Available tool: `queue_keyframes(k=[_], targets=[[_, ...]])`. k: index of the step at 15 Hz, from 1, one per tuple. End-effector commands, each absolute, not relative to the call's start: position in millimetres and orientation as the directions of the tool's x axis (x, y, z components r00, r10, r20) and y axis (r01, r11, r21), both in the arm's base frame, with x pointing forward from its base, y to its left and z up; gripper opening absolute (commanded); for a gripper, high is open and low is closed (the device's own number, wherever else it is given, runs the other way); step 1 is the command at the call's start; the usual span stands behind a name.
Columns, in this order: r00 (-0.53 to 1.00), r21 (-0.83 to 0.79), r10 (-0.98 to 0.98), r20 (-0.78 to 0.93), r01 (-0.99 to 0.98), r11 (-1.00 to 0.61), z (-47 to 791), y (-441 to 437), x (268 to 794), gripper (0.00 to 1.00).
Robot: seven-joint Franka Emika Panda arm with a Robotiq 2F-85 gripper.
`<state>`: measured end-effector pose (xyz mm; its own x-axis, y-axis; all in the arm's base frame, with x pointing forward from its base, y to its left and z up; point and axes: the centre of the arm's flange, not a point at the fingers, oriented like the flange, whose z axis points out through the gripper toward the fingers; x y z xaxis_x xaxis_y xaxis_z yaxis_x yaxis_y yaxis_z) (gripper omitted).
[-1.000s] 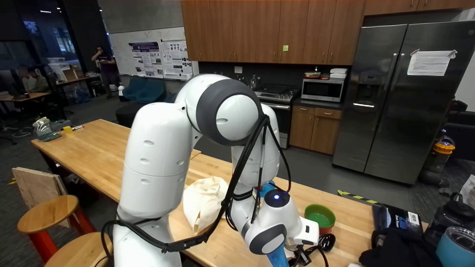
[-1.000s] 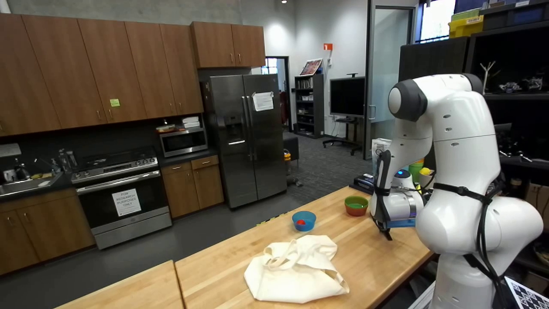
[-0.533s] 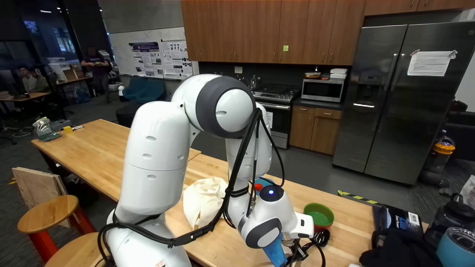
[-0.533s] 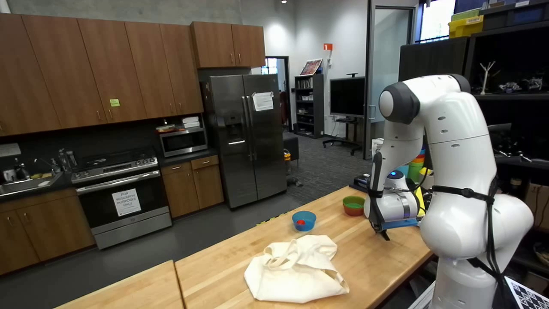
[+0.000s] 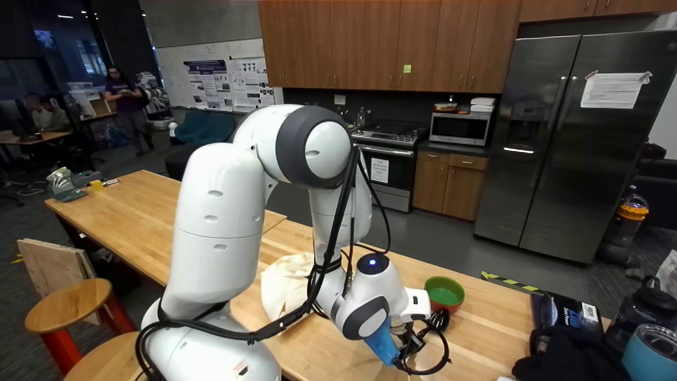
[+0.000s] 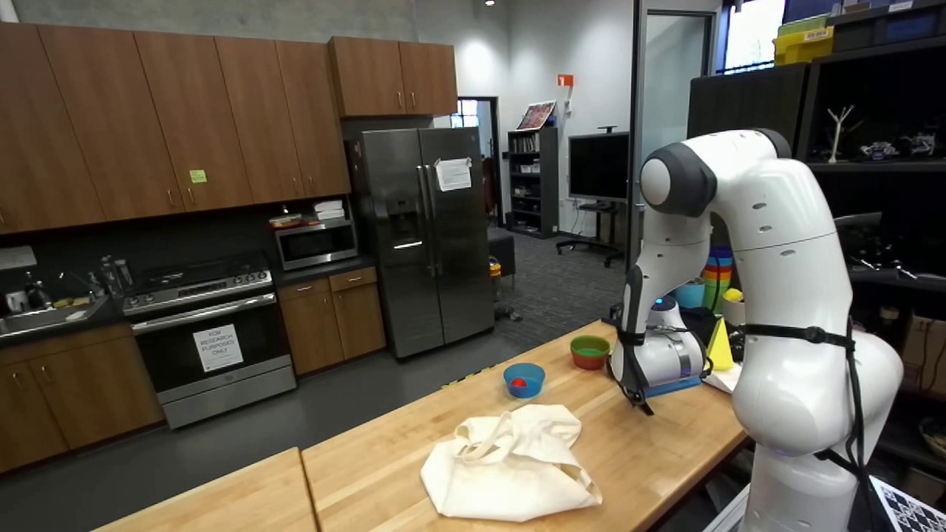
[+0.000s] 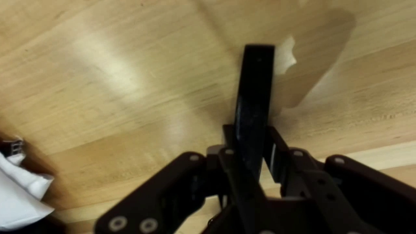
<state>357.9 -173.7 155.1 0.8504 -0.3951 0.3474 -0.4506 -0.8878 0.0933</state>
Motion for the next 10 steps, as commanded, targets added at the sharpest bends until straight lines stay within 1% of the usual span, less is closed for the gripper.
queue_keyframes(k=[1, 10], targets=[[0.867, 0.120, -0.342, 0.362, -0.408, -0.905, 198, -140, 305, 0.06], [0.904, 0.266, -0.195, 0.381, -0.310, -0.913, 217, -120, 319, 0.06]])
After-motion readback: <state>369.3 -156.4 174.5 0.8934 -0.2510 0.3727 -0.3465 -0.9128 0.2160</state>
